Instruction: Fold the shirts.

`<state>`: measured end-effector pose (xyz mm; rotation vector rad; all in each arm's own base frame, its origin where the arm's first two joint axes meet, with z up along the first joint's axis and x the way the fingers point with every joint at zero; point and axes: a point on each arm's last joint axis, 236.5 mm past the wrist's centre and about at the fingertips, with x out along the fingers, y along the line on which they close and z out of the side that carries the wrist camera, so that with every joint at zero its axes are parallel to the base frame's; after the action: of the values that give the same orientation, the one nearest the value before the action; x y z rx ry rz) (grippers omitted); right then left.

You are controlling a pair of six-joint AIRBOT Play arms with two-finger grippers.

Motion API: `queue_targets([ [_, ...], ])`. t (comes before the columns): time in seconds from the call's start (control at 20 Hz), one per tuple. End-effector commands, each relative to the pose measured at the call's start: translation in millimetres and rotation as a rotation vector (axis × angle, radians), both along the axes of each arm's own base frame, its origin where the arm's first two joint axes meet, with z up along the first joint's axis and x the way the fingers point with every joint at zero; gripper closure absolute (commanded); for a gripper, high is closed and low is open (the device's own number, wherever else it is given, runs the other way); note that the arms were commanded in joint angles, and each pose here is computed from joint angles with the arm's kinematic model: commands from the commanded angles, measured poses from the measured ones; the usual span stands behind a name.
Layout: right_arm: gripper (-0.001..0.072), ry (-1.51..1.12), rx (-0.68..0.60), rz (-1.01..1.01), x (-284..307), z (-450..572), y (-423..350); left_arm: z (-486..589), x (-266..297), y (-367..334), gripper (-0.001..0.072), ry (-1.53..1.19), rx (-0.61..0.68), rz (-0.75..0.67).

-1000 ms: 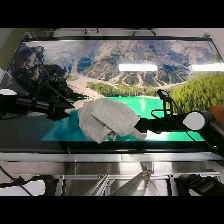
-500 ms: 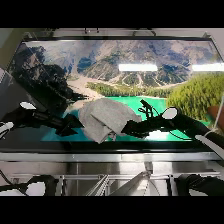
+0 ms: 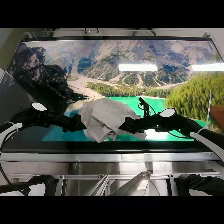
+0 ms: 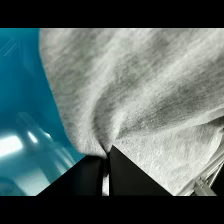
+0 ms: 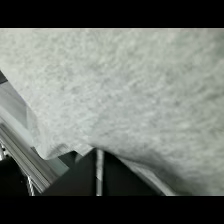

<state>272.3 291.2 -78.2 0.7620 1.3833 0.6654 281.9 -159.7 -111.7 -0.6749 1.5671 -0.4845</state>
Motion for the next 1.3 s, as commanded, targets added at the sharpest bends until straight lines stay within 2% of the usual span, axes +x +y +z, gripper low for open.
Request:
queue_targets([
  [0.0,0.0695,-0.057,0.030,-0.003,8,9,4,23,22,-23,0.0686,-0.098,-0.121,0.039],
  [0.15,0.0695,-0.104,0.044,0.051,4,23,0,50,31,-19,0.0686,-0.136,-0.201,0.076],
  [0.3,0.0694,-0.095,-0.032,0.025,14,27,-50,69,30,0,0.0686,-0.147,-0.255,0.090],
  [0.35,0.0618,-0.062,-0.073,-0.009,17,23,-73,72,28,4,0.0686,-0.136,-0.273,0.092],
  [0.4,0.0339,-0.015,-0.090,-0.036,17,20,-90,75,26,7,0.0686,-0.131,-0.286,0.089],
  [0.45,0.0174,0.024,-0.091,-0.043,13,17,-102,76,25,9,0.0686,-0.139,-0.294,0.082],
  [0.5,0.0213,0.041,-0.089,-0.049,10,15,-107,77,25,10,0.0685,-0.140,-0.296,0.082],
  [0.65,0.0216,0.037,-0.098,-0.090,17,9,-110,77,26,11,0.0686,-0.147,-0.295,0.082],
  [1.0,0.0238,0.153,-0.010,-0.107,14,-16,-84,77,25,11,0.0685,-0.162,-0.297,0.066],
  [1.05,0.0259,0.135,0.022,-0.097,16,-15,-75,77,25,11,0.0686,-0.169,-0.296,0.060],
  [1.15,0.0347,0.072,0.103,-0.109,29,-2,-60,77,26,11,0.0685,-0.173,-0.296,0.058],
  [1.25,0.0353,0.019,0.169,-0.136,43,15,-54,78,25,10,0.0685,-0.171,-0.300,0.054],
])
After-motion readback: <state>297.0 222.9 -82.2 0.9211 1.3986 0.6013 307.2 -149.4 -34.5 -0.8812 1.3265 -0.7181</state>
